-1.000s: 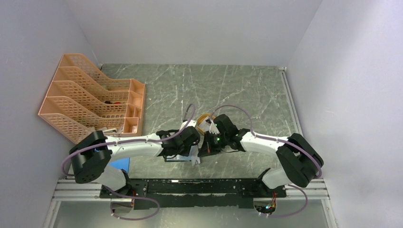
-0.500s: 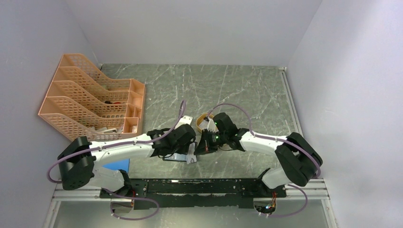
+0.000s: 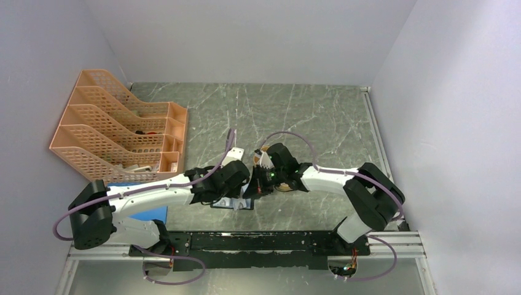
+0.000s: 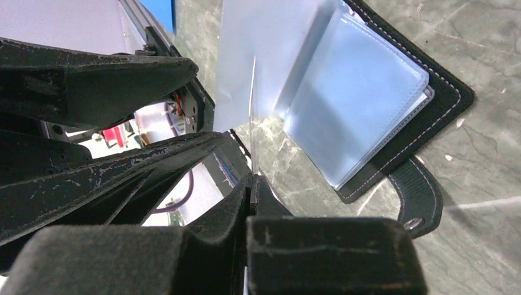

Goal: Put the credit cards into the card holder
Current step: Turn over the card slot in the card holder.

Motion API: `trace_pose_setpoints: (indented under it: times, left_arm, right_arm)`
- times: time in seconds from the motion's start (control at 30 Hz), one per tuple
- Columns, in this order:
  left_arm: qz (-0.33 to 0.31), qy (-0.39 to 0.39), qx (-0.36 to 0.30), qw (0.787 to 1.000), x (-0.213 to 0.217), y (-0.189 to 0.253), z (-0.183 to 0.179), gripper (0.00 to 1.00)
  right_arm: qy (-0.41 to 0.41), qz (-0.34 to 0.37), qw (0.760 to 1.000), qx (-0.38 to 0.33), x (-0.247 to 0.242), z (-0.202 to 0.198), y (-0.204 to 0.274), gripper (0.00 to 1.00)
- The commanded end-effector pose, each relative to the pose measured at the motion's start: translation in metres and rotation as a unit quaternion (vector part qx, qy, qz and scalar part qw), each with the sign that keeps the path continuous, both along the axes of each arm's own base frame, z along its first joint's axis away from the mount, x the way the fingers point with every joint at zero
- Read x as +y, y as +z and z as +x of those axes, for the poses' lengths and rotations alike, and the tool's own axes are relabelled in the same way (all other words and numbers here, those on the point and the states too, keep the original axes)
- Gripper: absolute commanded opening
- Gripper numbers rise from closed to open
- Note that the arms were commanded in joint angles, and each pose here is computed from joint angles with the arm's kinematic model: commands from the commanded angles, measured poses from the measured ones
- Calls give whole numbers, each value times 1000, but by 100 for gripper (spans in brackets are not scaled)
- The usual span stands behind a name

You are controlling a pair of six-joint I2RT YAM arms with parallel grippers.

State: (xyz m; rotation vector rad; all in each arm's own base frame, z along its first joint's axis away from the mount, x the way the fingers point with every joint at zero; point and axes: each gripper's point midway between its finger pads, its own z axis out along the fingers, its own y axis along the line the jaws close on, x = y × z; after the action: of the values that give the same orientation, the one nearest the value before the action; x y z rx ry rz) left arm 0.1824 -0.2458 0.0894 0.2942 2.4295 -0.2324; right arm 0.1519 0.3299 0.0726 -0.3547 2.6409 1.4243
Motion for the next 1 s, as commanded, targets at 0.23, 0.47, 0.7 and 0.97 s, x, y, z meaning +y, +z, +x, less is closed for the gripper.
trace_pose_setpoints:
  times: [0.23, 0.47, 0.7, 0.97]
  left_arm:
    - [38, 36, 3, 999, 32, -28, 7, 40]
    - [74, 62, 27, 995, 59, -58, 7, 23]
    - [88, 86, 34, 992, 77, -70, 6, 17]
    - [49, 120, 23, 991, 82, -56, 4, 19]
  right_arm:
    - [11, -5, 1000, 1, 21, 4, -7, 0]
    - [-2, -21, 1000, -2, 11, 1, -10, 0]
    - [-49, -26, 998, -9, -1, 6, -10, 0]
    - [-65, -8, 998, 1, 5, 11, -9, 0]
